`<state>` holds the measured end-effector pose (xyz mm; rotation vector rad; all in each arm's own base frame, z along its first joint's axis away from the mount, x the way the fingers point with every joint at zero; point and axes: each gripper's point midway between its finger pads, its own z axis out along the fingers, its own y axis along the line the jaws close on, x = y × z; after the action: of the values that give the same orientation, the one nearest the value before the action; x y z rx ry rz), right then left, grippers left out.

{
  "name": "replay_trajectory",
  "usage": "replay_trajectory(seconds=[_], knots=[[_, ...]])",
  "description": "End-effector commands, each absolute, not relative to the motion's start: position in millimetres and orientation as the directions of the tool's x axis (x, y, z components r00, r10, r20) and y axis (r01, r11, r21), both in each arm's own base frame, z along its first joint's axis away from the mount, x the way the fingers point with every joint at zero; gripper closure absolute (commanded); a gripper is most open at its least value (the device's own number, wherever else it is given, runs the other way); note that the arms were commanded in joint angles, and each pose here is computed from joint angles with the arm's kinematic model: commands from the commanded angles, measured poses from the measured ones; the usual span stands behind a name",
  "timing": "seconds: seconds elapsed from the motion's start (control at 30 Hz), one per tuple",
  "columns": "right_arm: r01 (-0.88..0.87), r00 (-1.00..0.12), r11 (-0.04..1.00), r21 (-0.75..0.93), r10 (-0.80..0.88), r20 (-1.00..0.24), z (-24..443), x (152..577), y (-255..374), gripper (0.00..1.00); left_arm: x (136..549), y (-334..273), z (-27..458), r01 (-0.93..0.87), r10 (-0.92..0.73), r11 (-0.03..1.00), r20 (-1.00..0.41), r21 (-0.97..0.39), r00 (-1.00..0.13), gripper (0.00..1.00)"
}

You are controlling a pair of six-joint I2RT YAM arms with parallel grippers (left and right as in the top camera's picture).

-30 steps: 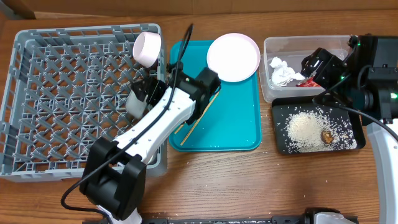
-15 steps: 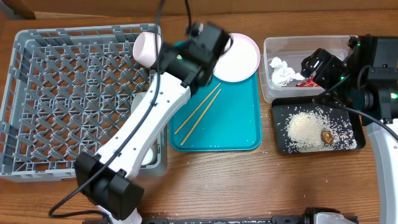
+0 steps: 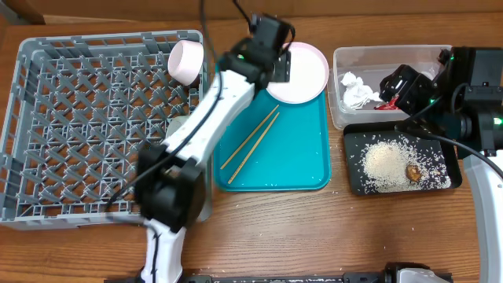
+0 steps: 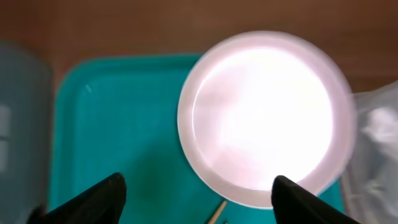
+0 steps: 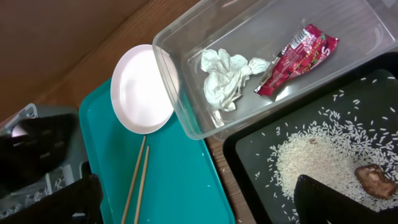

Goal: Sort waste into correct bins and load items into the dishwasher
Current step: 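Move left gripper to the white plate and grasp its rim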

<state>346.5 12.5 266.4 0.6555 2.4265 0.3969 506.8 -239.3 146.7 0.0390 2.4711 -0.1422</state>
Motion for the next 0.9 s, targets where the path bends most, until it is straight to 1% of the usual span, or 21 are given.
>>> replay_trajectory(seconds=[0.0, 0.07, 0.1, 0.23, 0.27, 0.4, 0.47, 0.6, 0.73, 0.77, 0.87], knots=[[0.357, -0.711, 0.836, 0.416, 0.532, -0.46, 266, 344, 13, 0.0, 514, -239, 105, -0.067, -0.139, 0.987, -0.57, -0.146, -0.81, 0.25], [0.361, -0.714, 0.836, 0.413, 0.532, -0.455, 265, 342, 13, 0.0, 517, -239, 91, -0.088, -0.158, 0.985, -0.558, -0.15, -0.815, 0.3], [0.362, -0.716, 0.836, 0.411, 0.532, -0.452, 264, 341, 13, 0.0, 520, -237, 78, -0.128, -0.198, 0.978, -0.542, -0.164, -0.817, 0.34], [0.364, -0.718, 0.836, 0.41, 0.532, -0.449, 264, 341, 13, 0.0, 522, -233, 51, -0.206, -0.276, 0.96, -0.5, -0.191, -0.821, 0.38], [0.364, -0.718, 0.836, 0.41, 0.532, -0.449, 264, 341, 13, 0.0, 522, -236, 44, -0.204, -0.279, 0.958, -0.488, -0.201, -0.827, 0.39], [0.364, -0.718, 0.836, 0.41, 0.532, -0.449, 264, 341, 13, 0.0, 521, -240, 20, -0.202, -0.275, 0.958, -0.455, -0.202, -0.847, 0.49], [0.364, -0.718, 0.836, 0.411, 0.533, -0.449, 264, 341, 13, 0.0, 519, -239, 11, -0.204, -0.271, 0.96, -0.446, -0.193, -0.853, 0.55], [0.364, -0.718, 0.836, 0.411, 0.533, -0.448, 264, 341, 13, 0.0, 519, -238, 5, -0.207, -0.27, 0.96, -0.439, -0.187, -0.857, 0.7], [0.36, -0.72, 0.835, 0.415, 0.532, -0.446, 264, 341, 14, 0.0, 520, -237, 6, -0.21, -0.272, 0.96, -0.446, -0.184, -0.853, 0.94], [0.356, -0.722, 0.834, 0.421, 0.531, -0.443, 264, 341, 15, 0.0, 521, -236, 6, -0.211, -0.272, 0.96, -0.448, -0.182, -0.852, 0.96], [0.354, -0.724, 0.834, 0.423, 0.531, -0.441, 264, 341, 16, 0.0, 526, -235, 16, -0.2, -0.259, 0.964, -0.476, -0.173, -0.84, 0.96]])
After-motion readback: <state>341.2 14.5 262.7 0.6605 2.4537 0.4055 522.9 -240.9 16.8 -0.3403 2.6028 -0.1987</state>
